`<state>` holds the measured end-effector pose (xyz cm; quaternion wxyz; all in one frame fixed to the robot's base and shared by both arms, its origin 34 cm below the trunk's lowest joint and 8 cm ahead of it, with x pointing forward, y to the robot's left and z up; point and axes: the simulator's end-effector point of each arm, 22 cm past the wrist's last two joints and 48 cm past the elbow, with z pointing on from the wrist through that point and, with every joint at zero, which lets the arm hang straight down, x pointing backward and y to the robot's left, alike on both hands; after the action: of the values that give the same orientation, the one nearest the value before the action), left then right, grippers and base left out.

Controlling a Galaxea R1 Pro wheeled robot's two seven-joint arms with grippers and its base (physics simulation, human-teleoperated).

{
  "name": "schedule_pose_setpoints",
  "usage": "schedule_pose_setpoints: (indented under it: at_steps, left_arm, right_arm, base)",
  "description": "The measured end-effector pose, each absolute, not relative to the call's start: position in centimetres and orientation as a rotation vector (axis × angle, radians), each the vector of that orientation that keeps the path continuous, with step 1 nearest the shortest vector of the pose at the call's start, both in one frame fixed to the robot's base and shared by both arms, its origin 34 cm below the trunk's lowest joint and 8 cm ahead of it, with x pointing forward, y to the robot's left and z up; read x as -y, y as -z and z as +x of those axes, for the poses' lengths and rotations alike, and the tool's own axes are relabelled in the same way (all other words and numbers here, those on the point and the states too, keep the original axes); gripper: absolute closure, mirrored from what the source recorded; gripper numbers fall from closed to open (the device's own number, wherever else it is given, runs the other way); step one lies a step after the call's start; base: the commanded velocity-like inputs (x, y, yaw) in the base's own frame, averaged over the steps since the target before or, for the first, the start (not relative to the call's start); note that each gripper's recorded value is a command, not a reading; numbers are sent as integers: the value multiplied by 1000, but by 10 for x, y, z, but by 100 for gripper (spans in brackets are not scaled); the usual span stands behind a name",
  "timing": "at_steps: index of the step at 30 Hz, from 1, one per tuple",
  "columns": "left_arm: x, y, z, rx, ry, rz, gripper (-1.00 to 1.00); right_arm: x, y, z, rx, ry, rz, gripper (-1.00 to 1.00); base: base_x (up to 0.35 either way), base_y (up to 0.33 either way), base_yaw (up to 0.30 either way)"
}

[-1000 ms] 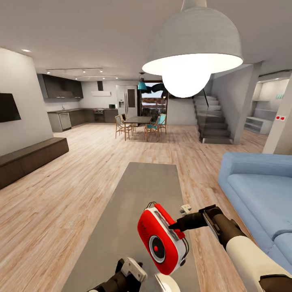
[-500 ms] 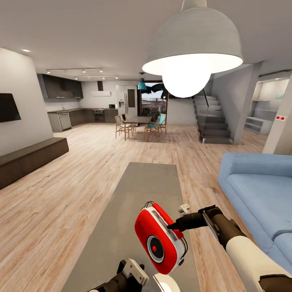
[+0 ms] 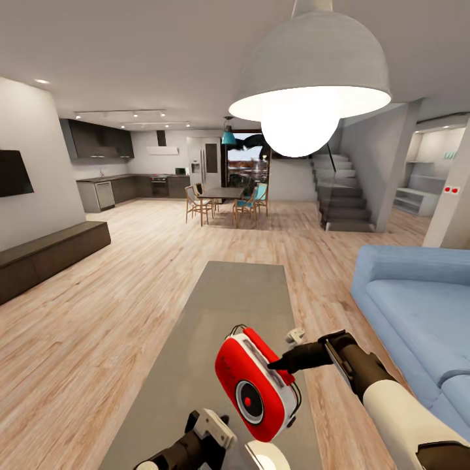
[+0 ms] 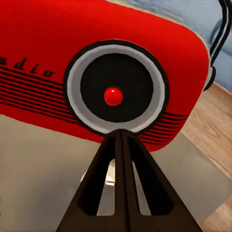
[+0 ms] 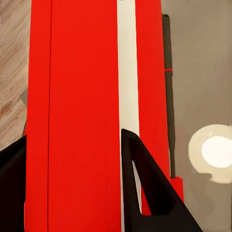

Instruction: Turn on the radio receiver that's on the table in the living room.

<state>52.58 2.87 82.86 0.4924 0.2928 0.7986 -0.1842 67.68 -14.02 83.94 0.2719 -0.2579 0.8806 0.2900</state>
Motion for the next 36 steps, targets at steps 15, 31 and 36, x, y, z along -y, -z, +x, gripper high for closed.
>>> schedule_pose_setpoints:
  at_steps: [15,31,36]
  left_arm:
    - [-9,-843,548,-1914,467,703,100]
    - [10,-784,550,-2042,477,781,100]
    - [3,-768,551,-2064,409,858,100]
  right_arm:
    - [120,-835,655,-2375,-836,-831,100]
    - [118,-835,655,-2372,-842,-834,100]
    - [118,-835,655,-2372,-842,-834,100]
  base:
    - [0,0,0]
    - [0,0,0]
    - [0,0,0]
